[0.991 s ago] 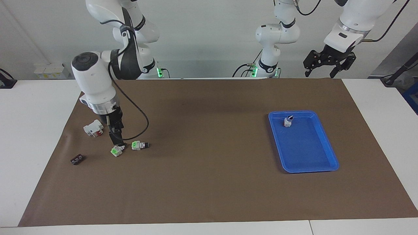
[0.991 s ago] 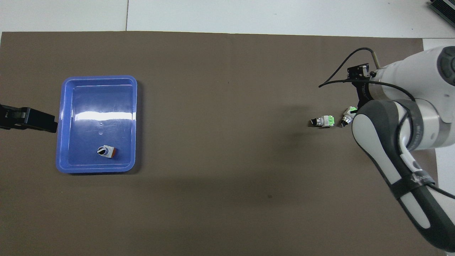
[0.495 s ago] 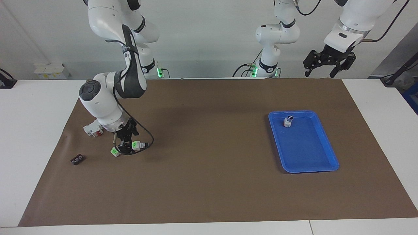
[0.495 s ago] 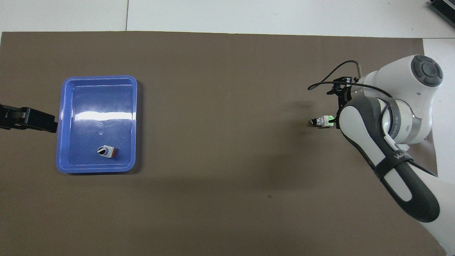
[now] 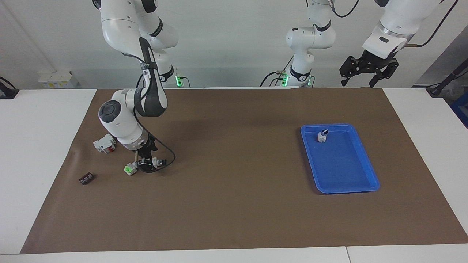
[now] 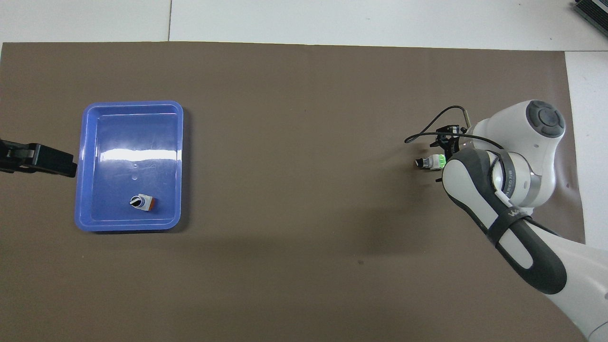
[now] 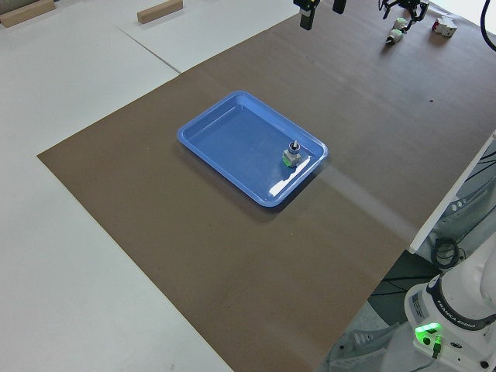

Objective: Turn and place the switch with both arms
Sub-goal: 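Lift the switch with the right gripper while the left gripper approaches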

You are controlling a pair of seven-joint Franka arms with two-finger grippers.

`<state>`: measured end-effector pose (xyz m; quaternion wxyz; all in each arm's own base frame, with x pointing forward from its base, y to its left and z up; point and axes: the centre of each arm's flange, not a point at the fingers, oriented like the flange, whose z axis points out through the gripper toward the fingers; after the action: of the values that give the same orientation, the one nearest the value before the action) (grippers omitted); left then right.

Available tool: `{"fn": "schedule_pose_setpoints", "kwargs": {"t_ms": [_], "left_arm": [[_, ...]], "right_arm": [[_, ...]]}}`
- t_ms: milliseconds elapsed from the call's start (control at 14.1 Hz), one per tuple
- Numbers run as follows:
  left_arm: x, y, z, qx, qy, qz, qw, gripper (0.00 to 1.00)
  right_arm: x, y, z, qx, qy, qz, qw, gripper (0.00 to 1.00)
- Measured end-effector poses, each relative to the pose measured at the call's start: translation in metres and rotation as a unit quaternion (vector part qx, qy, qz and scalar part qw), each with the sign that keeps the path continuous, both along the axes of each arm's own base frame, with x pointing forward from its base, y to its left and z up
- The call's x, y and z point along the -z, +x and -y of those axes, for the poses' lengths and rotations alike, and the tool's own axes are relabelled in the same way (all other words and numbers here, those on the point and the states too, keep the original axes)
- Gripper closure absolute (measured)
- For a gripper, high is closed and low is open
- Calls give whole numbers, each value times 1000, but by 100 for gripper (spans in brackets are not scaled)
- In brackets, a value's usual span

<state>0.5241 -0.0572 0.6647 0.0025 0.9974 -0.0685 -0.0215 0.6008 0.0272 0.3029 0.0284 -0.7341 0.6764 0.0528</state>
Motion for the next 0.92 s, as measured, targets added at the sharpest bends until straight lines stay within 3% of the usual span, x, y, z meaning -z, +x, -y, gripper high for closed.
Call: {"fn": "schedule_pose_setpoints", "kwargs": {"t_ms": [283,637,920], "left_arm": [[0,0,0,0,0,0,1000,0],[0,0,0,0,0,0,1000,0],[0,0,0,0,0,0,1000,0]], "right_arm": [[21,-2,14,1,-2,6,1000,4],[14,6,21,21,13,10,1000,59],[-4,13,14,50,60,2,997,59]]}}
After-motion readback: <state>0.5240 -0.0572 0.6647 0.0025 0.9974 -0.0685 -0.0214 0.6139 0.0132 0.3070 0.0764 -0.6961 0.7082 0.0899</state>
